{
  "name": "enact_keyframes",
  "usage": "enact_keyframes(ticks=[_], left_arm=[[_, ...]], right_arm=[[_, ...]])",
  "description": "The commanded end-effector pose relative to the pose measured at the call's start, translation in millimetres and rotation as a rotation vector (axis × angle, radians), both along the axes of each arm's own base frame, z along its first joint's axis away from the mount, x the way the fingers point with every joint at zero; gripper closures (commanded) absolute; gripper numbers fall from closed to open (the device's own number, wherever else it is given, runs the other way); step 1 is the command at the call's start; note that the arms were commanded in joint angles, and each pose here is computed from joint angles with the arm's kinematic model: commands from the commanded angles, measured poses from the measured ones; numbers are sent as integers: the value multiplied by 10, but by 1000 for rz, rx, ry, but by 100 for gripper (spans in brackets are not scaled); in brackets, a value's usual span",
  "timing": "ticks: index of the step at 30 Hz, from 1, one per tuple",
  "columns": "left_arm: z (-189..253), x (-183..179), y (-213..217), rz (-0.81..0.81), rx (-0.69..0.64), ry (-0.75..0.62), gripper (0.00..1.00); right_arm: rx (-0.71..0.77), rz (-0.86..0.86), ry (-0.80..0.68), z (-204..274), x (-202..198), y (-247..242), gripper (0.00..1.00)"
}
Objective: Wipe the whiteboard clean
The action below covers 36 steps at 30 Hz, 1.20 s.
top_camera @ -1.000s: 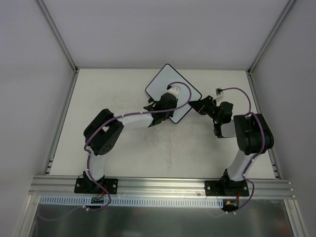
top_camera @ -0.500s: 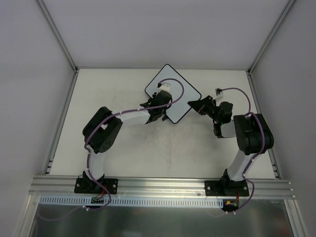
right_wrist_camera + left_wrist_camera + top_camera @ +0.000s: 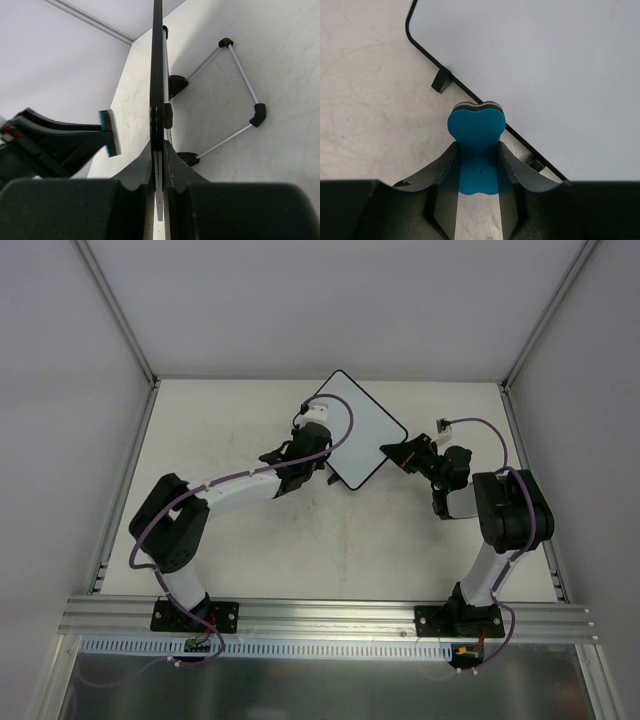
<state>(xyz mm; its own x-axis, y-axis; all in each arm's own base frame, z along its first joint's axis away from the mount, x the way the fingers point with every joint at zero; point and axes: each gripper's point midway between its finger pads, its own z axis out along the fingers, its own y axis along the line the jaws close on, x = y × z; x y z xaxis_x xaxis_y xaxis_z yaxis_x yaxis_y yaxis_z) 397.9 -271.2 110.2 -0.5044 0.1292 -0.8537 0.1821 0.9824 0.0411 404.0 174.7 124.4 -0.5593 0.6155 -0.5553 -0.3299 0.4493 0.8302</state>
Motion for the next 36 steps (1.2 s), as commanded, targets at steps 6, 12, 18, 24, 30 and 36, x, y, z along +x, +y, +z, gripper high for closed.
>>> enact_keyframes(ticks=[6,12,18,24,30,36], left_arm=[[216,-303,484,81,-179,70,100],[-27,-471,670,106,-252,187,100],[-180,-555,821,137,-258,254,100],[-356,-627,994,172,-286,325,89],[-455,-705,1083,181,-294,361,75],[-540,-736,1139,193,-284,381,24]], right_arm=[[21,10,-230,446,88,30,100],[0,11,-224,348,89,46,100],[-7,14,-208,251,83,67,100],[-9,24,-200,182,68,111,100],[-12,34,-187,115,36,155,100],[-16,36,-181,83,5,161,100]])
